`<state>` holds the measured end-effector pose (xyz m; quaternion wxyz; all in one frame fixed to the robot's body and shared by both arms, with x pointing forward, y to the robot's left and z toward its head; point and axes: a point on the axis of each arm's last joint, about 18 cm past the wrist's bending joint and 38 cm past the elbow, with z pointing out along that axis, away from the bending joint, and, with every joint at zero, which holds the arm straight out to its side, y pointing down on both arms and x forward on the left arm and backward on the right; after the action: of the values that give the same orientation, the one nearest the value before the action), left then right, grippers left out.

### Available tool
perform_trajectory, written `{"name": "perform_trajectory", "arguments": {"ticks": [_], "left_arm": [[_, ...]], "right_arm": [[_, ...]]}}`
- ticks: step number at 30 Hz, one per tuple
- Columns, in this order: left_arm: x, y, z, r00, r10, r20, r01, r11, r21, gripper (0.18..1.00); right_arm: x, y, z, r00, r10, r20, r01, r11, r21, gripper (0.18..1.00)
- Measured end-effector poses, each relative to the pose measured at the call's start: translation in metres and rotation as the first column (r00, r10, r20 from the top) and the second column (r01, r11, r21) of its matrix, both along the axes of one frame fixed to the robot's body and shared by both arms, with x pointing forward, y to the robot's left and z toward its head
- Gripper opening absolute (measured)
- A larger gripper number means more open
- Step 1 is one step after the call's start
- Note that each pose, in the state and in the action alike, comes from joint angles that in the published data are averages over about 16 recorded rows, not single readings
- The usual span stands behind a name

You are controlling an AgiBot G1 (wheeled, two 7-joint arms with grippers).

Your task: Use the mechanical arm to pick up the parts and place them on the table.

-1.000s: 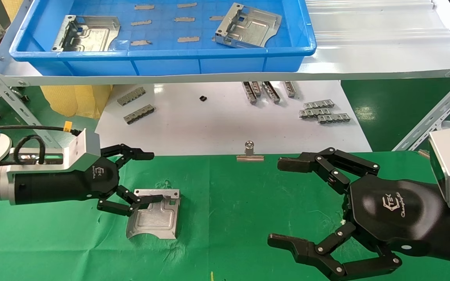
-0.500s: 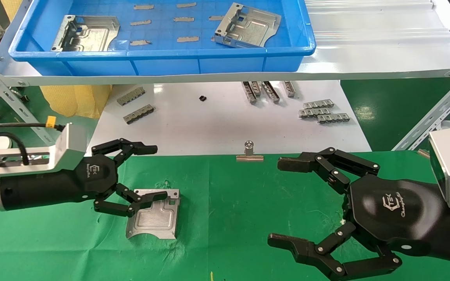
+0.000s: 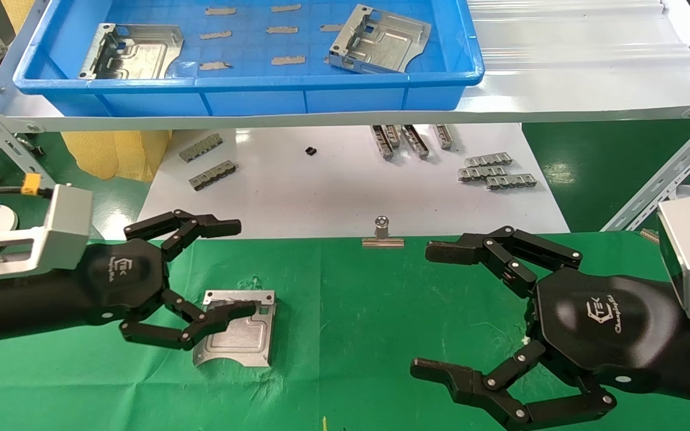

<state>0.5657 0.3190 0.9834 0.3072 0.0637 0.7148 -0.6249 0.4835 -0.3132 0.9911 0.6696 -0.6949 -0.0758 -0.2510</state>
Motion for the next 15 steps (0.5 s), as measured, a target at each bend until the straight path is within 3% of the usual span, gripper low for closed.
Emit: {"name": "perform_trajectory", "arguments": {"ticks": [15], "left_arm": [[-0.058,-0.011,0.007,0.995,-0.101,-0.019,0.1,0.994,-0.034,1.001]], "right_arm": [[0.0,0.0,0.0,1.0,0.0,0.0,0.0,1.0,0.0,1.0]]}}
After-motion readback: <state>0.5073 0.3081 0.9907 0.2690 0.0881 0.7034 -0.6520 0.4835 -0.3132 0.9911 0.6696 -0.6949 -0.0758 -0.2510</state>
